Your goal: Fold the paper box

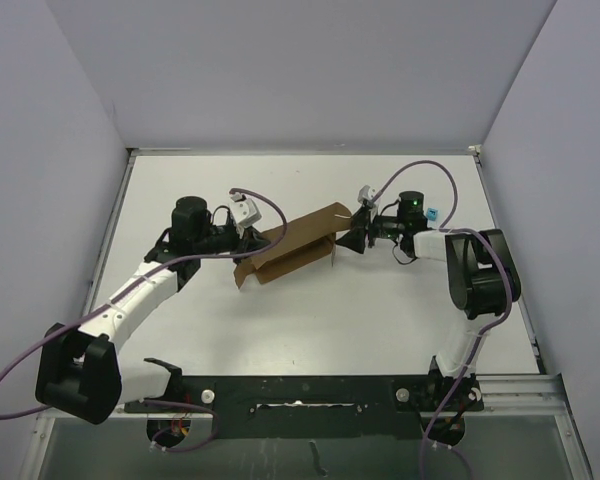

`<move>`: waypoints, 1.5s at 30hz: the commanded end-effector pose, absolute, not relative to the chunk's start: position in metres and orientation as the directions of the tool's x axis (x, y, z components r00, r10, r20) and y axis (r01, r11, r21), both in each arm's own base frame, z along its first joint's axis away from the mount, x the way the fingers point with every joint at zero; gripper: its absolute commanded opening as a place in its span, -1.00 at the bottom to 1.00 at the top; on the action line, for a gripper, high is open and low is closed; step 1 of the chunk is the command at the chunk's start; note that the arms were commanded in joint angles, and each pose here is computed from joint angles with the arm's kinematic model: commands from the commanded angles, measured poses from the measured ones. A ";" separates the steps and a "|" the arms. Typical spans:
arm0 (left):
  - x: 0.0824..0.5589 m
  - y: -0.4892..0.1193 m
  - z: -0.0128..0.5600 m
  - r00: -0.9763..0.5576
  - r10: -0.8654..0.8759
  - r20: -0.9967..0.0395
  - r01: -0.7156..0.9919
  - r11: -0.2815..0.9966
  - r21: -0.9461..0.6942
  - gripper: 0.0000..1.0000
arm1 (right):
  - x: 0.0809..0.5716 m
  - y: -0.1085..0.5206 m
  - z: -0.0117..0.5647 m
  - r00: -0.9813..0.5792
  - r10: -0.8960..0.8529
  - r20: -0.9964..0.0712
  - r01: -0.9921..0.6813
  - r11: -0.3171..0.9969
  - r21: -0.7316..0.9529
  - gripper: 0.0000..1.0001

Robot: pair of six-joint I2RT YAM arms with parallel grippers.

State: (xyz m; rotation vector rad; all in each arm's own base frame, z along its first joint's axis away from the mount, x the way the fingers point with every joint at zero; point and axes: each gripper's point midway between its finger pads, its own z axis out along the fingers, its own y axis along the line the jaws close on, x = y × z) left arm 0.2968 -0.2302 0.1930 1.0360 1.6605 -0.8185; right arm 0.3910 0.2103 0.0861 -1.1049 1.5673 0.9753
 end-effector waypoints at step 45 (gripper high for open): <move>0.311 -0.234 0.212 -0.199 0.167 -0.966 0.924 0.360 -0.128 -1.00 | 0.411 0.259 0.092 0.092 -0.039 -0.995 -0.938 0.333 -0.100 0.23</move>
